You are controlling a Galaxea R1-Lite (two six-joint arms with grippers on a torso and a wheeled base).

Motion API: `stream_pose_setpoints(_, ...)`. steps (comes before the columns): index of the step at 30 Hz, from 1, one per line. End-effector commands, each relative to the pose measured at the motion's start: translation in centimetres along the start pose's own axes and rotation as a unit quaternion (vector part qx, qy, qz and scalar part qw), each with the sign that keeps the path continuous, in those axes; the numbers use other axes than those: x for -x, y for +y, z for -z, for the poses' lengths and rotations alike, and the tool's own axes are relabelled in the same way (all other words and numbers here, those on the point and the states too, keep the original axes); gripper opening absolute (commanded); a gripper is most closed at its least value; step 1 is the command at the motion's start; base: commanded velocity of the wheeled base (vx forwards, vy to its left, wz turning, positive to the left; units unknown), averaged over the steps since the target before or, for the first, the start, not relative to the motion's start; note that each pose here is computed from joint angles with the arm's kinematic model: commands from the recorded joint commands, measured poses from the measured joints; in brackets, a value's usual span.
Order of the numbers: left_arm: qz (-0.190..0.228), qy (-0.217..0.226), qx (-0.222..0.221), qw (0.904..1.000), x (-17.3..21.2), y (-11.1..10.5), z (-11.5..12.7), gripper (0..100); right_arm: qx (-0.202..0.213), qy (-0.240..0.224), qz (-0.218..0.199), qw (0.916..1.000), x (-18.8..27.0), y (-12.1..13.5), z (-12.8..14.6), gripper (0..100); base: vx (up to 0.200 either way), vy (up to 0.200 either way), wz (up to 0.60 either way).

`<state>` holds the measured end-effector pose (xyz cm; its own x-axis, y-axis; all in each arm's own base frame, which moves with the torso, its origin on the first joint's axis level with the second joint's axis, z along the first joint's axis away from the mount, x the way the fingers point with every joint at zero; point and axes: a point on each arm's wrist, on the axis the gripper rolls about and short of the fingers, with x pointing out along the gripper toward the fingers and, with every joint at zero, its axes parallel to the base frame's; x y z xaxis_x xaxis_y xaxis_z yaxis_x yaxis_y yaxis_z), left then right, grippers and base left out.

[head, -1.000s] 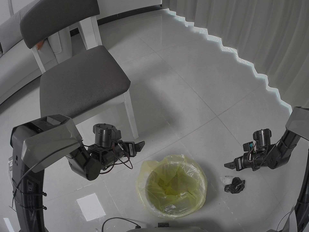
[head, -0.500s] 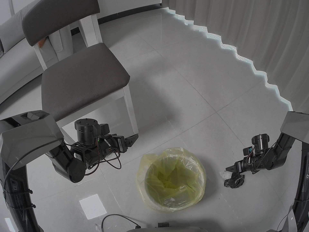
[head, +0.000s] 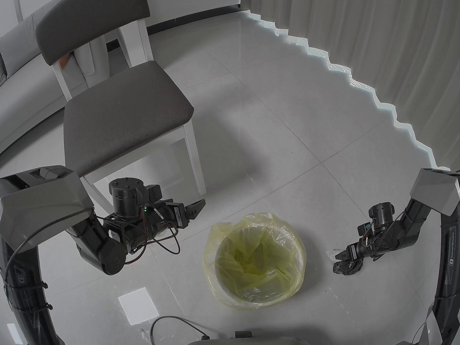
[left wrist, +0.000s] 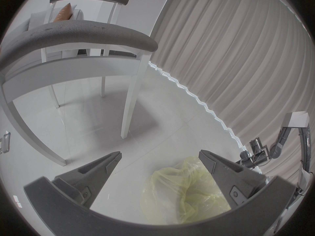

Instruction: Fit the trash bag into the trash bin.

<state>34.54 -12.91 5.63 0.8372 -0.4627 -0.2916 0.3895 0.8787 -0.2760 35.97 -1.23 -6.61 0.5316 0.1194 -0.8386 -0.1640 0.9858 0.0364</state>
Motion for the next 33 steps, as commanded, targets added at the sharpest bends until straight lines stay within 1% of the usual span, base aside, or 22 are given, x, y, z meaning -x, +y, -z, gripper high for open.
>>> stream_pose_setpoints(1,0.005,0.007,-0.002,1.0000,0.6,-0.1,0.6,100,-0.004,0.003,0.009,0.9999,-0.8,-0.8,-0.7,100,-0.200,0.000,0.00)
stream_pose_setpoints(5,0.007,0.003,0.000,1.0000,0.4,-0.1,0.5,100,0.002,0.000,0.012,0.9999,-0.9,-0.8,-1.0,100,-0.200,0.000,0.00)
stream_pose_setpoints(7,0.010,-0.004,0.001,0.9999,0.3,-0.1,0.3,100,0.011,-0.001,0.012,0.9999,-0.9,-0.9,-1.0,100,0.000,0.000,0.00)
stream_pose_setpoints(11,0.011,-0.010,-0.002,0.9999,0.1,-0.1,0.5,100,0.014,-0.005,0.013,0.9998,-0.9,-0.8,-1.3,100,0.000,0.000,0.00)
stream_pose_setpoints(12,0.007,-0.008,-0.001,0.9999,0.0,0.0,0.7,100,0.017,-0.005,0.019,0.9997,-1.0,-0.7,-1.4,100,0.000,0.000,0.00)
stream_pose_setpoints(15,0.005,-0.003,-0.001,1.0000,-0.1,0.1,1.1,100,0.020,-0.009,0.034,0.9992,-1.2,-0.8,-2.2,100,0.000,0.000,0.00)
stream_pose_setpoints(18,0.007,-0.013,-0.003,0.9999,-0.2,0.1,1.1,100,0.022,-0.015,0.049,0.9985,-1.6,-1.1,-3.2,100,0.000,0.000,0.00)
stream_pose_setpoints(22,0.008,-0.021,-0.006,0.9997,-0.5,0.2,1.3,100,0.031,-0.018,0.052,0.9980,-2.2,-0.7,-4.5,100,0.000,0.000,0.00)
stream_pose_setpoints(26,0.009,-0.017,-0.006,0.9998,-0.5,0.1,1.5,100,0.038,-0.010,0.052,0.9979,-2.8,-0.2,-5.5,100,0.000,0.000,0.00)
stream_pose_setpoints(29,0.009,-0.012,-0.006,0.9999,-0.2,0.1,1.9,100,0.038,0.004,0.054,0.9978,-2.9,-0.1,-5.7,100,0.000,0.000,0.00)
stream_pose_setpoints(32,0.014,-0.009,-0.006,0.9998,0.3,0.2,2.4,100,0.036,0.009,0.055,0.9978,-2.8,-0.4,-5.6,100,0.000,0.000,0.00)
stream_pose_setpoints(33,0.014,-0.010,-0.007,0.9998,0.3,0.2,2.5,100,0.035,0.008,0.055,0.9978,-2.8,-0.5,-5.7,100,-0.200,0.000,0.00)
